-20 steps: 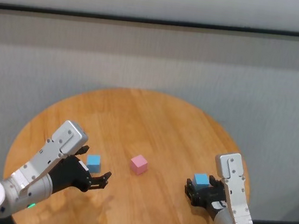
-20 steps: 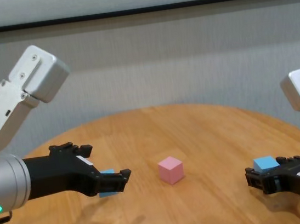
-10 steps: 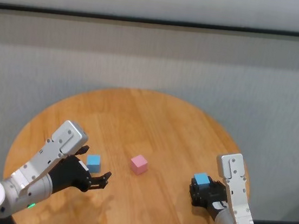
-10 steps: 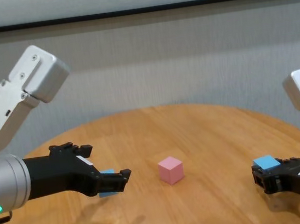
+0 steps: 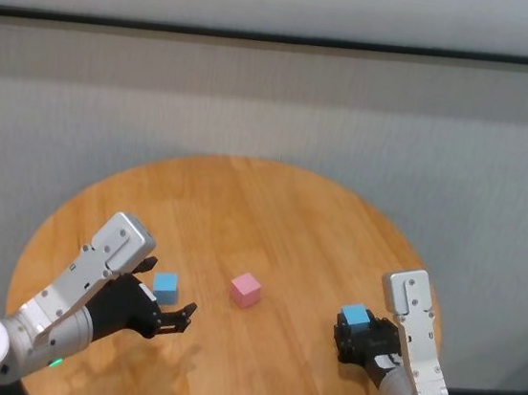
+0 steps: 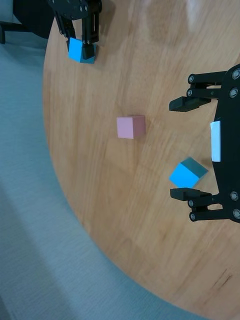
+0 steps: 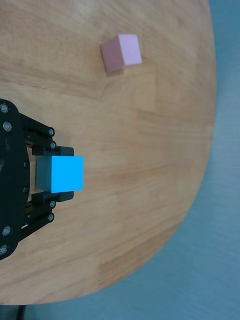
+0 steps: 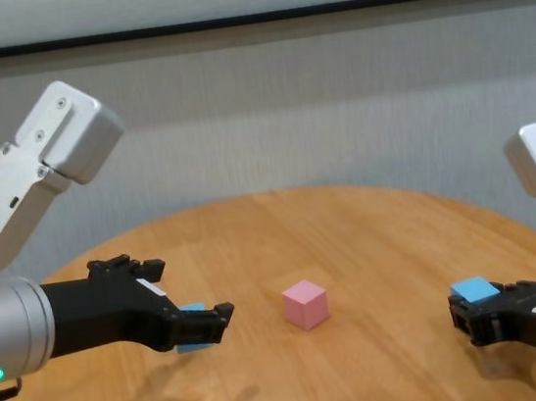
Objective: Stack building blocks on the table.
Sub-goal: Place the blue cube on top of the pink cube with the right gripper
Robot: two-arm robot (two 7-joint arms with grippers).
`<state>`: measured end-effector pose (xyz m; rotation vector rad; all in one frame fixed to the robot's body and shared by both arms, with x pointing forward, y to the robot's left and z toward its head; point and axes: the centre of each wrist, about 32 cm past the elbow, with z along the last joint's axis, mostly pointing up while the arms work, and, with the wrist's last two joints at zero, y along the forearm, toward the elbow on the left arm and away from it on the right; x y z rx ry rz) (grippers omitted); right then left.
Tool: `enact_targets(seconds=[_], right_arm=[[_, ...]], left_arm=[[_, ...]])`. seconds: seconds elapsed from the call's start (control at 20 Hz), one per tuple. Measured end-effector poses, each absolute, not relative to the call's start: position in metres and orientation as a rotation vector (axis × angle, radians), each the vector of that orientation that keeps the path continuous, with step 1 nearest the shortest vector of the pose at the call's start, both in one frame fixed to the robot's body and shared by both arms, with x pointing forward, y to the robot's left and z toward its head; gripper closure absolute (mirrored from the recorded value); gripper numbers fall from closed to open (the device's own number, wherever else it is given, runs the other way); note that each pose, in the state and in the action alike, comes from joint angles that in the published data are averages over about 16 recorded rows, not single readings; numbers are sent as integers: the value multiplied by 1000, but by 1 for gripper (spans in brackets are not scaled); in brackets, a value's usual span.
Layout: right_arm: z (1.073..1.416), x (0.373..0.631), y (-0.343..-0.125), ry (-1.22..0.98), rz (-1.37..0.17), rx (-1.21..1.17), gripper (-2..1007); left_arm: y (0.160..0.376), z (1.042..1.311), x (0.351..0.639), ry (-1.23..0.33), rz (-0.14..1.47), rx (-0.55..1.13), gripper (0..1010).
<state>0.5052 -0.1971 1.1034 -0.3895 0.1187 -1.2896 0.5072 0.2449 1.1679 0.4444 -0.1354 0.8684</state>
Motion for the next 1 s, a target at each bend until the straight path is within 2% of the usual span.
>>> enact_targets(seconds=[0.6, 1.0], right_arm=[[1120, 523, -200, -47, -1101, -350, 635], [1131, 540, -197, -54, -983, -284, 635]], left_arm=[[245, 1168, 507, -135, 868, 444, 10], [245, 1168, 507, -135, 868, 444, 10]])
